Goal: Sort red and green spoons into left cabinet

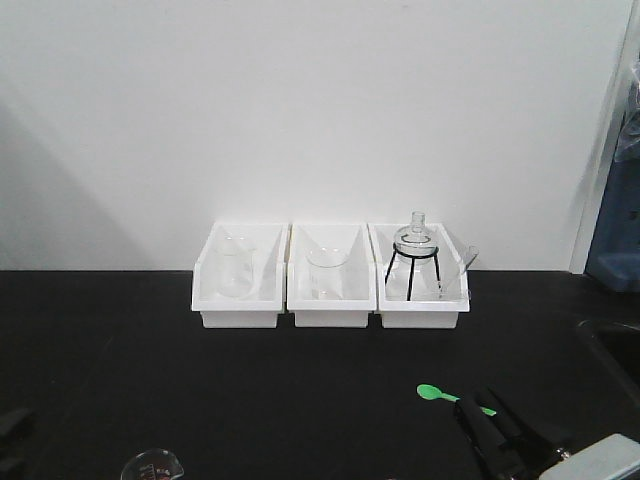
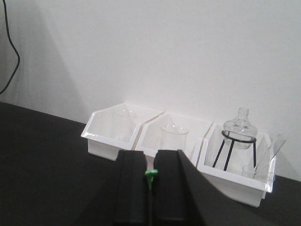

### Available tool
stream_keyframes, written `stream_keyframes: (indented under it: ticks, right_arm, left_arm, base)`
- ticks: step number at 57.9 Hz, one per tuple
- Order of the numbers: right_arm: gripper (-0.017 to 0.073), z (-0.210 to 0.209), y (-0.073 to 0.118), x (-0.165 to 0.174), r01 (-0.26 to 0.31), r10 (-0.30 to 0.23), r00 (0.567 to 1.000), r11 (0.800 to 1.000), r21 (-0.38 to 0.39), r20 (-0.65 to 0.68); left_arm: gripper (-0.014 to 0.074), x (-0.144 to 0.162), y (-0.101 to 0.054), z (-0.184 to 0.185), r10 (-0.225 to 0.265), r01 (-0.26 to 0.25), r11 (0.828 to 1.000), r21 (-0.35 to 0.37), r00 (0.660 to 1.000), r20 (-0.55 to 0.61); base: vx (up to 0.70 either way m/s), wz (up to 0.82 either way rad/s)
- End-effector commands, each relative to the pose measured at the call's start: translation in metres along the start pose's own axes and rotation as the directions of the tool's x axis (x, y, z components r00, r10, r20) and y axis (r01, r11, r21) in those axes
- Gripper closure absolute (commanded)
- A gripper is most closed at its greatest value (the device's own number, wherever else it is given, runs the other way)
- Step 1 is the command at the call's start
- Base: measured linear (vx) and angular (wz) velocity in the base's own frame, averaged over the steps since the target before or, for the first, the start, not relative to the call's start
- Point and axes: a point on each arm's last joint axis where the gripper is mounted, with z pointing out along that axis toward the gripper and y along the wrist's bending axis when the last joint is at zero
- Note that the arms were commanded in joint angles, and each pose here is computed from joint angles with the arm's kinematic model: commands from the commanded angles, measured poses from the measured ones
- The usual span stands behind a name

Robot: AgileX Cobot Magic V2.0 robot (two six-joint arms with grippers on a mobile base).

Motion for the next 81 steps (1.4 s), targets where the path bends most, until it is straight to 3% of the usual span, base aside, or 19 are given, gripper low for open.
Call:
stream_keyframes:
  ticks: [1, 4, 9, 17, 23, 37, 49, 58, 66, 74, 81]
  right_arm:
    - [0.0565, 0.001, -0.003, -0.019, 0.023, -0.026, 0.992, 0.999, 0.025, 0.120]
    - [0.0565, 0.001, -0.003, -0.019, 0.023, -0.026, 0.993, 0.999, 0.030, 0.117]
    - [0.0565, 0.001, -0.004, -0.019, 0.019, -0.023, 0.994, 0.999, 0.035, 0.111]
    - [0.0565, 0.001, -0.004, -0.019, 0.023, -0.027, 0.993, 0.999, 0.036, 0.111]
    - [0.0564, 0.001, -0.005, -0.018, 0.020, -0.025, 0.994, 0.999, 0.047, 0.108]
    - [0.0564, 0.001, -0.006, -0.017, 0.014, -0.020, 0.995, 0.998, 0.056, 0.099]
    - [0.0564, 0.001, -0.006, -0.017, 0.016, -0.021, 0.995, 0.998, 0.057, 0.098]
    - [0.0564, 0.001, -0.006, -0.017, 0.028, -0.033, 0.995, 0.998, 0.058, 0.098]
    - [0.0564, 0.001, -0.006, -0.017, 0.034, -0.039, 0.994, 0.998, 0.059, 0.097]
    - [0.0564, 0.001, -0.006, -0.017, 0.034, -0.039, 0.994, 0.998, 0.059, 0.097]
    - [0.0564, 0.001, -0.006, -0.017, 0.034, -0.039, 0.994, 0.998, 0.059, 0.097]
  left_arm:
    - [0.0071, -0.014, -0.011, 0.010, 0.079, -0.082, 0.996, 0.043, 0.994, 0.077]
    - [0.0071, -0.012, -0.016, 0.016, 0.119, -0.124, 0.990, 0.064, 0.990, 0.072]
    - [0.0071, -0.005, -0.023, 0.024, 0.140, -0.145, 0.986, 0.084, 0.988, 0.071]
    - [0.0071, 0.022, -0.027, 0.030, 0.107, -0.111, 0.993, 0.045, 0.991, 0.085]
    - [0.0071, 0.044, -0.030, 0.032, 0.118, -0.119, 0.993, 0.014, 0.990, 0.081]
    - [0.0071, 0.048, -0.044, 0.037, 0.158, -0.162, 0.987, 0.025, 0.981, 0.113]
    - [0.0071, 0.055, -0.052, 0.054, 0.165, -0.167, 0.986, 0.015, 0.982, 0.096]
    - [0.0071, 0.056, -0.062, 0.060, 0.172, -0.182, 0.982, 0.060, 0.976, 0.134]
    - [0.0071, 0.054, -0.070, 0.063, 0.119, -0.143, 0.982, 0.128, 0.977, 0.178]
    - [0.0071, 0.055, -0.080, 0.069, 0.108, -0.155, 0.966, 0.209, 0.969, 0.221]
    - [0.0071, 0.059, -0.083, 0.078, 0.093, -0.143, 0.964, 0.224, 0.972, 0.217]
  base:
    - [0.00, 0.00]
    - [0.00, 0.00]
    - [0.00, 0.00]
    - [0.00, 0.00]
    - [0.00, 0.00]
    - [0.00, 0.00]
    - [0.00, 0.00]
    - [0.00, 0.00]
    - [0.00, 0.00]
    - [0.00, 0.00]
    - [0.00, 0.00]
